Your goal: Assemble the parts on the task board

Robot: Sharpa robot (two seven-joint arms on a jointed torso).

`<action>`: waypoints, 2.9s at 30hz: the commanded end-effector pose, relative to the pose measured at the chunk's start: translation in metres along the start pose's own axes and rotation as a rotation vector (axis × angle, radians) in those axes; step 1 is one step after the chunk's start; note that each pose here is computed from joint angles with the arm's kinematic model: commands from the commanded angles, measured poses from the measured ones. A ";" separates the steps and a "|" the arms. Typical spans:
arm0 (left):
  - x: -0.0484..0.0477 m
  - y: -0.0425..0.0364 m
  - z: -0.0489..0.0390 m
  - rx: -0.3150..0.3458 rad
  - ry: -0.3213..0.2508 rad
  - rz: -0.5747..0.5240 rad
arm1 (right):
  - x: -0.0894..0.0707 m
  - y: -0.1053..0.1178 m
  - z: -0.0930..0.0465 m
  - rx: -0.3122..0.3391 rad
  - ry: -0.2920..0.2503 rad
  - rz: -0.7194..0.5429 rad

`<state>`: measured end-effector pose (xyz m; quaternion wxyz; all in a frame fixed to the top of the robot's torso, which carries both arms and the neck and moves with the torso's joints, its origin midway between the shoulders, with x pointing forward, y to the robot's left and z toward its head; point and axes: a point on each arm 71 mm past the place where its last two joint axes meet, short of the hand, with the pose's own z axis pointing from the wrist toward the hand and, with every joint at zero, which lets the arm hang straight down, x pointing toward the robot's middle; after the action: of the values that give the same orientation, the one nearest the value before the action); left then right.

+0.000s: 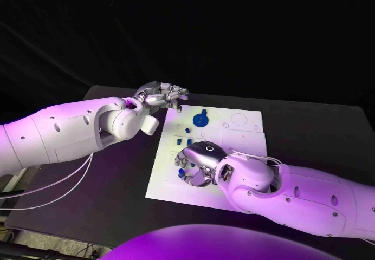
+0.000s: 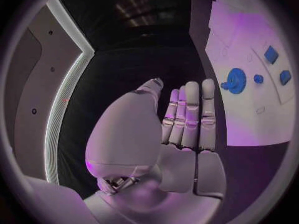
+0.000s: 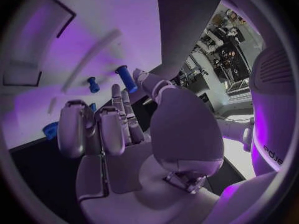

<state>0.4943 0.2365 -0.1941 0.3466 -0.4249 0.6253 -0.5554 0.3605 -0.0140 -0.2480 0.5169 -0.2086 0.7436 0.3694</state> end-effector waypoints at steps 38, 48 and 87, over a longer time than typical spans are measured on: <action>0.0014 -0.0003 -0.0045 0.009 0.010 -0.005 | -0.030 -0.137 -0.166 0.616 -0.098 0.364; 0.0001 -0.0001 -0.0060 0.008 0.007 -0.004 | -0.010 -0.128 -0.163 0.620 -0.054 0.342; -0.0027 0.0004 -0.0090 0.000 0.011 -0.006 | 0.012 -0.122 -0.131 0.609 0.006 0.309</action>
<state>0.4878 0.2449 -0.1945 0.3465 -0.4276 0.6265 -0.5519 0.3626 -0.1921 -0.2702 0.5027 0.0765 0.8337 0.2156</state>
